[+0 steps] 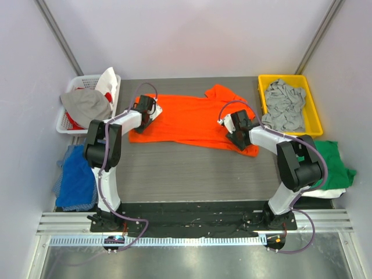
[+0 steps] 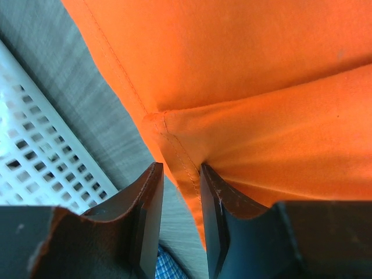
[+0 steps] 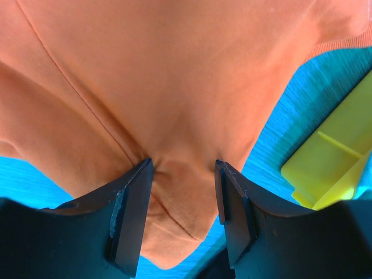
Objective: Fold and stack the t-shirts
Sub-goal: Fold the tshirt
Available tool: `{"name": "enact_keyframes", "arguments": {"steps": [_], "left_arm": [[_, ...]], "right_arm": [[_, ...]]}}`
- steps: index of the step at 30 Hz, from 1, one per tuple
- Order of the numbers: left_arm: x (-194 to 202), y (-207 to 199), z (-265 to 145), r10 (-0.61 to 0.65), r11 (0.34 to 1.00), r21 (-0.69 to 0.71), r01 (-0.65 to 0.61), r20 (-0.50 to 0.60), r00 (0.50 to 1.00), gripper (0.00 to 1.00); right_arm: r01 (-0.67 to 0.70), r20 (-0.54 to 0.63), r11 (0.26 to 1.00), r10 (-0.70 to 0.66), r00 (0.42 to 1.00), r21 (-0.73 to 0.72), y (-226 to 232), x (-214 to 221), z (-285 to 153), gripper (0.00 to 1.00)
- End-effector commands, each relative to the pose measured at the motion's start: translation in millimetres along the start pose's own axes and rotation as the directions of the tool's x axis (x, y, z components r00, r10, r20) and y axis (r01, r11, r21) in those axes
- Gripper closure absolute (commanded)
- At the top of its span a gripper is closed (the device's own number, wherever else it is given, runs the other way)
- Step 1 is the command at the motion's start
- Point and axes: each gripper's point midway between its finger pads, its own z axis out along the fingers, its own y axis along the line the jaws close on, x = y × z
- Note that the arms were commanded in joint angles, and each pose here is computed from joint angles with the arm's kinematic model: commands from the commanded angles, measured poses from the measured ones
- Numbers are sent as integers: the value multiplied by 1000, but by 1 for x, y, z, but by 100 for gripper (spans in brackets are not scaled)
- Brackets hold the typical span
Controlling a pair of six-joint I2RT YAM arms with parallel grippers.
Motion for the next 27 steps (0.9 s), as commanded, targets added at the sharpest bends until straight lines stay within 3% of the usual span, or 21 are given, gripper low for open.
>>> {"name": "enact_keyframes", "arguments": {"steps": [1, 8, 18, 27], "left_arm": [[24, -10, -10, -11, 999, 31, 12, -30, 1000, 64], [24, 1, -24, 0, 1000, 0, 0, -5, 1000, 64], [14, 21, -12, 43, 995, -95, -44, -16, 999, 64], [-1, 33, -29, -9, 994, -105, 14, 45, 999, 64]], "right_arm": [[55, -130, 998, -58, 990, -29, 10, 41, -6, 44], [80, -138, 997, -79, 987, 4, 2, 41, -7, 44], [106, -151, 993, -96, 984, 60, -14, 41, -3, 45], [77, -114, 995, -69, 991, 69, -21, 27, -10, 45]]}}
